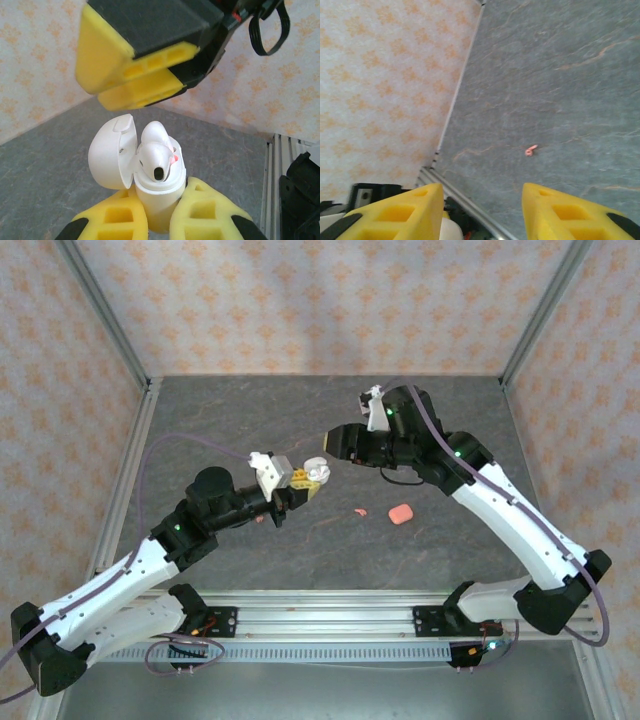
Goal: Insert wireless bluetooth earbuds into charging case
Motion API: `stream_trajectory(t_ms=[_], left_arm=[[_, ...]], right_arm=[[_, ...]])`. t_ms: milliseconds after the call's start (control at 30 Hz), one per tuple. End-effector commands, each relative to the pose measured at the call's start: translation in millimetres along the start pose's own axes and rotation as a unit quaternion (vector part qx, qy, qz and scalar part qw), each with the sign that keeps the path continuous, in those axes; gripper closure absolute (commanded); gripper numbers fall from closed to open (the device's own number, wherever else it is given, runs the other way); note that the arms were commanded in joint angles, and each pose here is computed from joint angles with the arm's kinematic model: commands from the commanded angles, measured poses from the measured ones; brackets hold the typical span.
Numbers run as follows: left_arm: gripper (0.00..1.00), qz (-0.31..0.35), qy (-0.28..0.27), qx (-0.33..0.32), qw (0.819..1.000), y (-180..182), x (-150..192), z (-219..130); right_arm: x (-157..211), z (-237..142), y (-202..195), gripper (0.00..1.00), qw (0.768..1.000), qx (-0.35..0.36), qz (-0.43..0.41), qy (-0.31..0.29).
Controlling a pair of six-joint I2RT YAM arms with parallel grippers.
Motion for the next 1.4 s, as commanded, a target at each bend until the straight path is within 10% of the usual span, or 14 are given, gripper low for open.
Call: stream_trajectory(t_ms=[0,1167,1367], left_arm=[[0.99,0.012,-0.007,0.019,1.000,-7.0,-11.2,-3.3],[0.99,-0.023,0.008,-0.010,1.000,1.7,-6.1,7.0],[0.99,-0.029,0.005,-0.010,1.000,1.6,-7.3,6.4]], right_arm=[[-2.3,6.6,7.4,0.55,0.998,-0.054,0.015,0.011],[23.9,-19.8,30.3,0.65,0.976,-0.203,-0.003,0.081],[22.3,-25.6,13.5,0.65,0.992,-0.114,-0.024,0.040]])
Point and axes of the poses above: each hand's point on the last joint's axis, 136 mm out from that joint toward the fingers, its own z axis out along the fingers, its own y axis along the line the jaws close on, x = y × z, the point moved 8 cm from there along -z, back along the fingers, and after that the axes turned 7 degrees about -z, right-handed, at the moved point
